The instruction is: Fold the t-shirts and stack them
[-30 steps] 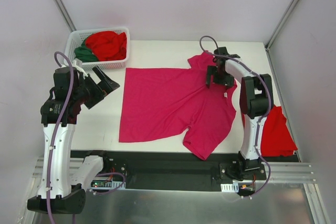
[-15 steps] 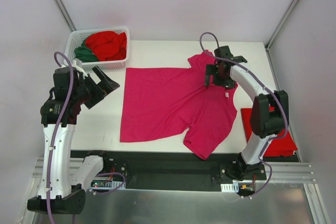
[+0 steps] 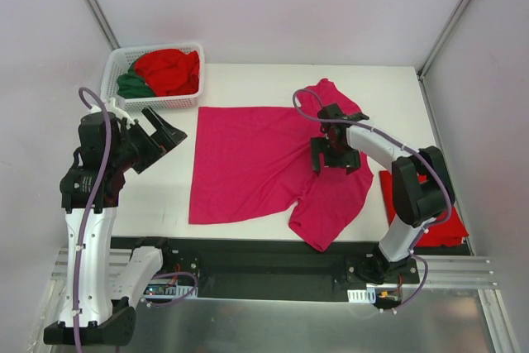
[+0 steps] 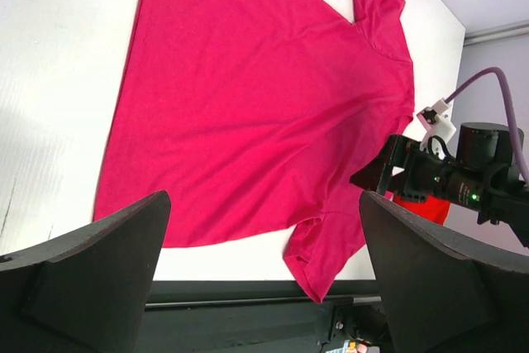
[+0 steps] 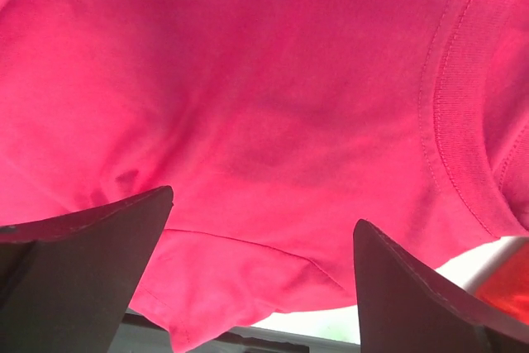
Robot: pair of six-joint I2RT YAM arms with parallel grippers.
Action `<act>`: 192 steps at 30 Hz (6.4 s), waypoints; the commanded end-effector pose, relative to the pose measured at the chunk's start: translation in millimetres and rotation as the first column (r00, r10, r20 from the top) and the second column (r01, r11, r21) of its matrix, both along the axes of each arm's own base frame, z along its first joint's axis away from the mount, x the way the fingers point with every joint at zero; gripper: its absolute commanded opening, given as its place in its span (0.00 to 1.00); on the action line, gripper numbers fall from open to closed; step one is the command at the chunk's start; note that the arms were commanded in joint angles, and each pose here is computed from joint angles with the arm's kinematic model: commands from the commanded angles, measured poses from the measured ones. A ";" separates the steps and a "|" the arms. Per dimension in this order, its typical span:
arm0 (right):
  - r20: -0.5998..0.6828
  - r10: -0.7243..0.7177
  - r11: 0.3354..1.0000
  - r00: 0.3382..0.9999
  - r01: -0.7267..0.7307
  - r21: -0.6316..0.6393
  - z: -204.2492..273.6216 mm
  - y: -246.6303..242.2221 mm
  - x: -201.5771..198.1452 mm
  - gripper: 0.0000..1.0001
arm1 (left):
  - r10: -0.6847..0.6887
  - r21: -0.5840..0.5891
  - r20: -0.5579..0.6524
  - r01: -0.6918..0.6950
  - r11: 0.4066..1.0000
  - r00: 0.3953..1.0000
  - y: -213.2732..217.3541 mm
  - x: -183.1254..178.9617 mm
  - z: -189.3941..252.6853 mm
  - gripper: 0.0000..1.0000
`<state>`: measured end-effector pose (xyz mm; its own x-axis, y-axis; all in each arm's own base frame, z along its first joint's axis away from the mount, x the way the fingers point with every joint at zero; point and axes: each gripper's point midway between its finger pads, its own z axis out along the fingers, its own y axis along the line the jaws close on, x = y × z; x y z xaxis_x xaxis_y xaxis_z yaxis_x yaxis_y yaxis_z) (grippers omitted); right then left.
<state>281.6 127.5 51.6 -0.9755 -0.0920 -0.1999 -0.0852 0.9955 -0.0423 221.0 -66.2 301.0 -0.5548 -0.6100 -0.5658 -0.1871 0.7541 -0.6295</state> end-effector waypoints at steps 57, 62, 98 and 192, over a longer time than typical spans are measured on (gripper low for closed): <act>0.151 -0.119 0.977 0.981 0.088 0.194 40.9 -12.0 157.3 0.96 | -0.046 -0.029 0.043 0.047 0.998 0.998 -9.5 -7.4 9.6 1.00; 0.110 -0.159 0.966 0.981 0.131 0.225 15.6 -17.4 183.1 0.96 | -0.049 -0.022 0.043 0.050 0.999 0.998 -9.0 -6.3 11.4 0.99; 0.151 -0.299 0.942 0.942 0.267 0.201 4.1 -91.4 250.0 0.96 | -0.016 -0.004 0.031 0.017 1.000 0.999 -2.6 8.9 17.1 0.99; 0.228 0.114 0.763 0.967 -0.232 0.603 216.8 61.8 -88.9 0.96 | -0.214 0.437 -0.469 0.435 0.787 0.857 -89.3 274.0 -171.4 0.99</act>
<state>210.6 202.0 267.1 -0.9014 -0.0374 -0.4313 -0.3063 0.7592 0.5743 494.1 -197.1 137.4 -0.8807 -0.0462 -0.4713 0.0564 0.9779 -0.2013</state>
